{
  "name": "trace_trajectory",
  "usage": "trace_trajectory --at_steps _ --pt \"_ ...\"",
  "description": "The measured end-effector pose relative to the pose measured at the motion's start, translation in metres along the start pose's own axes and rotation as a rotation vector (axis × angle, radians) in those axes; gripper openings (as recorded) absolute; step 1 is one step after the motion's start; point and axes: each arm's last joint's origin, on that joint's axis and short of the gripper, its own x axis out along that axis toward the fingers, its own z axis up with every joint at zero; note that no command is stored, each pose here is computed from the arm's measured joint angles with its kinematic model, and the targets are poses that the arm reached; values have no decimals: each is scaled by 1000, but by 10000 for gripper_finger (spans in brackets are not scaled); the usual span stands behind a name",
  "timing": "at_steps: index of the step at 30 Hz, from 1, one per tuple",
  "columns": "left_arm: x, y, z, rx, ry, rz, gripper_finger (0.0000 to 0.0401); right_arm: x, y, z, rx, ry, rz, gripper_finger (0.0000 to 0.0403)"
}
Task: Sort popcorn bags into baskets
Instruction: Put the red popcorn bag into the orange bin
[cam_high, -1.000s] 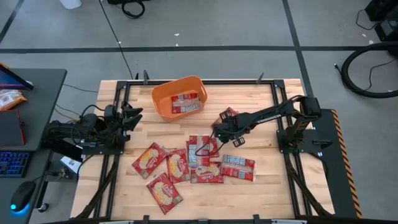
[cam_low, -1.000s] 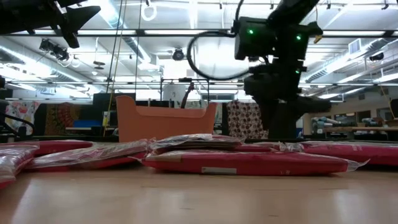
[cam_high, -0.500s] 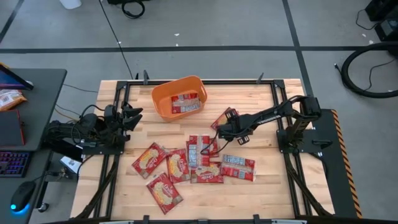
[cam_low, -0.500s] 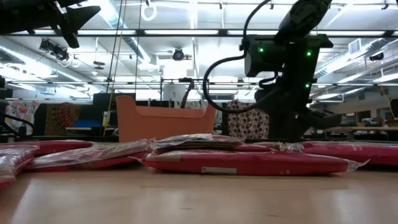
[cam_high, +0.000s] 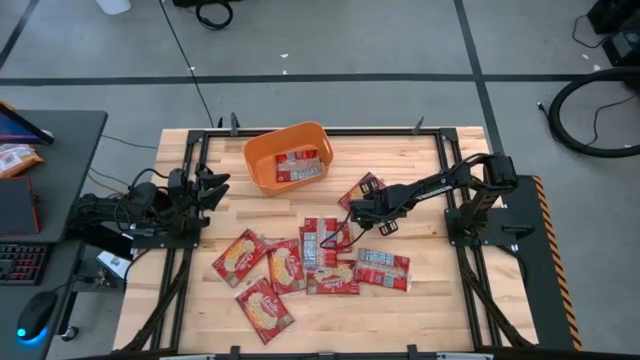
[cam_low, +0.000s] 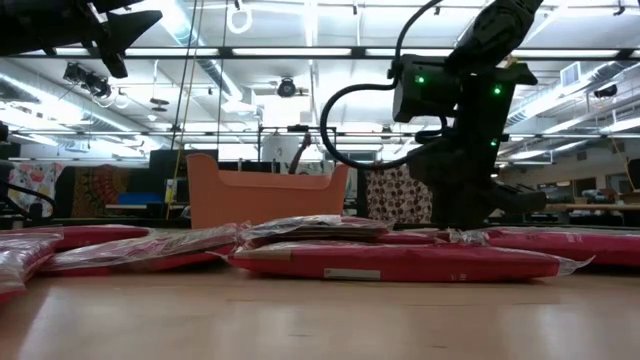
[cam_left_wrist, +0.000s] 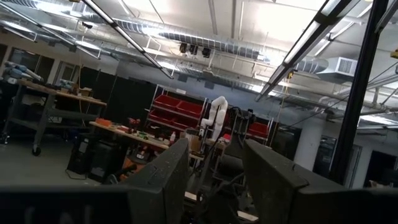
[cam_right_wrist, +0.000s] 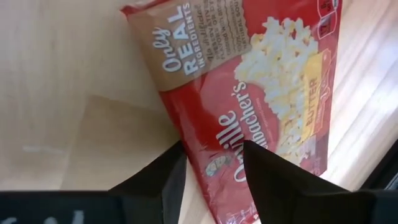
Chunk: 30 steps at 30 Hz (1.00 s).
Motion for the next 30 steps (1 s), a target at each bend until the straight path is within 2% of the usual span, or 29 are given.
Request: trace_trajectory --at_steps 4,12,17,30 --pt "0 0 0 0 0 0 156 0 0 0 3 -8 18 130" --pt "0 0 0 0 0 0 156 -1 3 2 14 -15 14 18" --pt "0 0 0 1 0 0 156 -15 1 7 17 -20 -47 23" --pt "0 0 0 2 1 0 156 -86 -37 55 97 -267 -169 20"
